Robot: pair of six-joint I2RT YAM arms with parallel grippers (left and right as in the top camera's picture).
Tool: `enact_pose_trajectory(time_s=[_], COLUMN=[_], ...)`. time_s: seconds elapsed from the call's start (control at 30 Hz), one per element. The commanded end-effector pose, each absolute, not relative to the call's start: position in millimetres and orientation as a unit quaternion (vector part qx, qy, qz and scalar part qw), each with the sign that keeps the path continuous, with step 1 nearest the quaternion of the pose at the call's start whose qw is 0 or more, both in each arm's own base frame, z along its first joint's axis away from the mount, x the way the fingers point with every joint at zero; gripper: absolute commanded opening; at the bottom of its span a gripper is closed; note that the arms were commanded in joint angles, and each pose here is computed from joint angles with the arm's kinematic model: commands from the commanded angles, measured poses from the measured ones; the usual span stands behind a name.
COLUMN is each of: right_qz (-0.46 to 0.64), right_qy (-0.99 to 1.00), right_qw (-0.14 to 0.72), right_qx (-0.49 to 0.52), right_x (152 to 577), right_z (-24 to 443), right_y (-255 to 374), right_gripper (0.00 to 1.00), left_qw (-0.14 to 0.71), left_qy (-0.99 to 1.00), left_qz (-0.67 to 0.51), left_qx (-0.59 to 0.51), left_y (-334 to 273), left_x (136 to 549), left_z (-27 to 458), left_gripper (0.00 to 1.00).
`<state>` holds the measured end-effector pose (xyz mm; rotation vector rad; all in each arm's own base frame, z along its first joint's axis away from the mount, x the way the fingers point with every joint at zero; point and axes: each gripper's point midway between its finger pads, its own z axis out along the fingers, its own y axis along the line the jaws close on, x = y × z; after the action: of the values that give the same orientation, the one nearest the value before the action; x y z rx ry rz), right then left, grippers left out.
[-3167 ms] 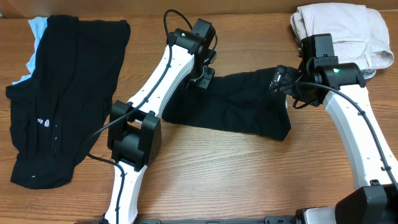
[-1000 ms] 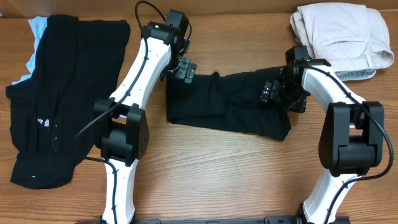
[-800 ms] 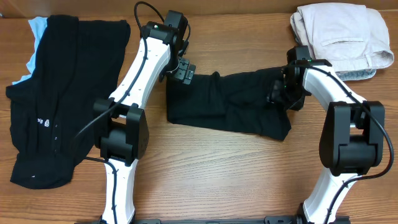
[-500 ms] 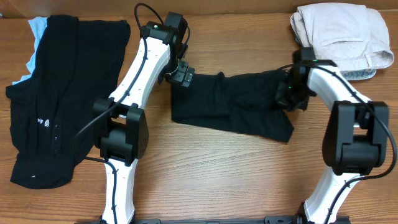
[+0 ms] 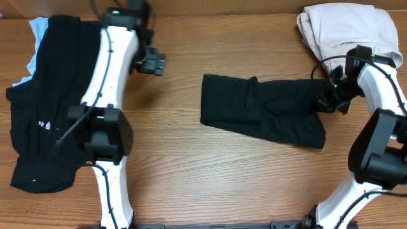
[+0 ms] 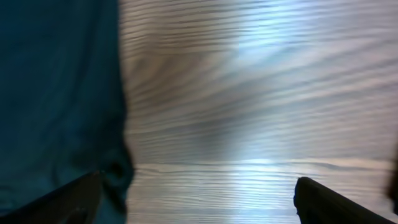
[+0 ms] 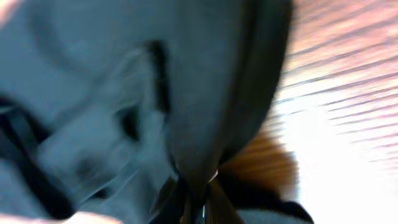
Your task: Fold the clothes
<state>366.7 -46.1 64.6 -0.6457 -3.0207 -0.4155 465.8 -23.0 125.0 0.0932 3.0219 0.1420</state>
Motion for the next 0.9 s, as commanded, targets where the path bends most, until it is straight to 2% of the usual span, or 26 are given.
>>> enact_pose_trajectory(time_s=[0.0, 0.17, 0.4, 0.87], right_qz=[-0.158, -0.177, -0.183, -0.209], right_qy=[-0.975, -0.977, -0.978, -0.968], right_qw=[-0.06, -0.082, -0.095, -0.135], right_qx=[-0.14, -0.089, -0.026, 0.036], right_x=[386.5, 393.7, 390.8, 379.9], right_z=[120.1, 147.1, 156.4, 166.4], right_y=[-5.1, 57.7, 142.2, 237.8], right_gripper=[0.04, 0.04, 0.04, 0.04], left_qw=[0.072, 0.07, 0.08, 0.091], left_qy=[0.996, 0.996, 0.996, 0.995], left_qz=[0.053, 0.039, 0.018, -0.01], left_qx=[0.002, -0.026, -0.036, -0.028], left_y=[9.2, 31.7, 34.9, 20.8], left_x=[471.5, 470.5, 474.8, 484.8], left_z=[133.9, 133.4, 133.1, 116.2], left_gripper=[1.0, 1.0, 1.0, 1.0])
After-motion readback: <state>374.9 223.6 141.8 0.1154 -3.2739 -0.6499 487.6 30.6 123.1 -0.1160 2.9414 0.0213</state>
